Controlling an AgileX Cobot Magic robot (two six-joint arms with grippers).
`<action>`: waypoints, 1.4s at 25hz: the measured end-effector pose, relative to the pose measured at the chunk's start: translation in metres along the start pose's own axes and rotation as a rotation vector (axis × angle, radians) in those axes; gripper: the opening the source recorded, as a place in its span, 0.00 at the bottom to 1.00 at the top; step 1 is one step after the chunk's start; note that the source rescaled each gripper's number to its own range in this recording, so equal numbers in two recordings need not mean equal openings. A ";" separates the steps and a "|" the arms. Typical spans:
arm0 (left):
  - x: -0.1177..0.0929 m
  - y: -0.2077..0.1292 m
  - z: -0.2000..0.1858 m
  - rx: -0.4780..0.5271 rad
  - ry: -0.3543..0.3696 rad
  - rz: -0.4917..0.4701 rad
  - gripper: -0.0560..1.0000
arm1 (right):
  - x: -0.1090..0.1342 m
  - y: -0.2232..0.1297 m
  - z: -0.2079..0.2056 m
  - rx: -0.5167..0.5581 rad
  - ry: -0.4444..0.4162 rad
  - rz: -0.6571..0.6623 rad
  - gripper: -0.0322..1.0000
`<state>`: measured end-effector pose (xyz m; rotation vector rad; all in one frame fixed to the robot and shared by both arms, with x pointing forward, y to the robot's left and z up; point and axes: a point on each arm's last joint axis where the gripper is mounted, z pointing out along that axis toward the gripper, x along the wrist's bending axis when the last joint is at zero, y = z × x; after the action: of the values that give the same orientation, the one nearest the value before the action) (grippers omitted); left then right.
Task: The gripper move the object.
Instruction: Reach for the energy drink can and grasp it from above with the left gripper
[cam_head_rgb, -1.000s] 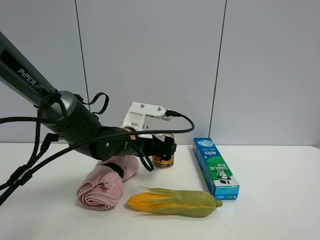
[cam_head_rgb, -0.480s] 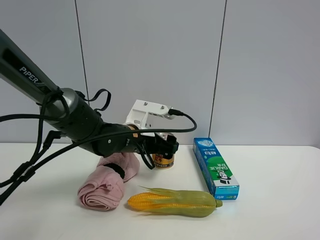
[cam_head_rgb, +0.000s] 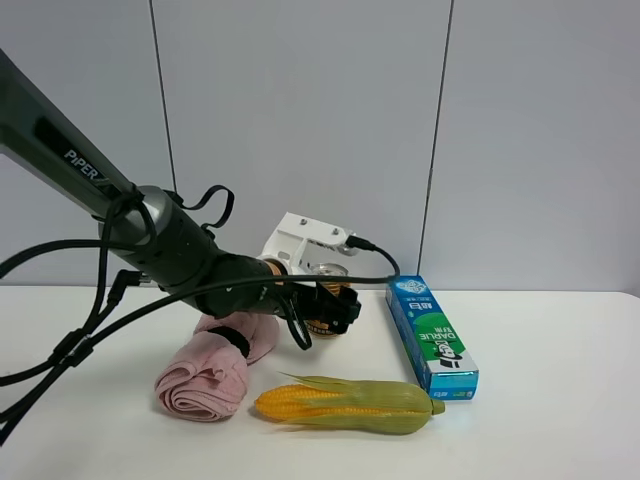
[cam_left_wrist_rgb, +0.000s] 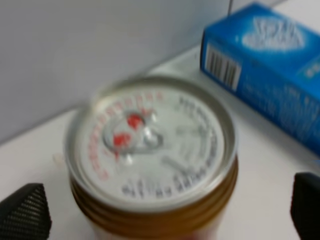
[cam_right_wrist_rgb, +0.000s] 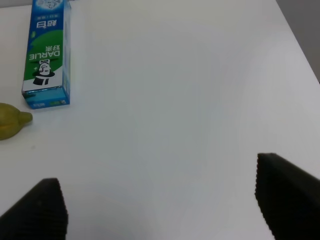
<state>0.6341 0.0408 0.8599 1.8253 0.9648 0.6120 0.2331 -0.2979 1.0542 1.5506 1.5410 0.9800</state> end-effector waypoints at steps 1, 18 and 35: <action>0.000 -0.002 0.001 0.007 -0.001 0.002 1.00 | 0.000 0.000 0.000 0.000 0.000 0.000 1.00; -0.001 0.009 0.013 -0.030 -0.010 0.024 1.00 | 0.000 0.000 0.000 0.000 0.000 0.000 1.00; 0.000 0.005 0.034 0.031 -0.006 0.029 0.92 | 0.000 0.000 0.000 0.000 0.000 0.000 1.00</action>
<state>0.6611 0.0225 0.8497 1.8704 0.9499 0.6118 0.2331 -0.2979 1.0542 1.5506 1.5410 0.9800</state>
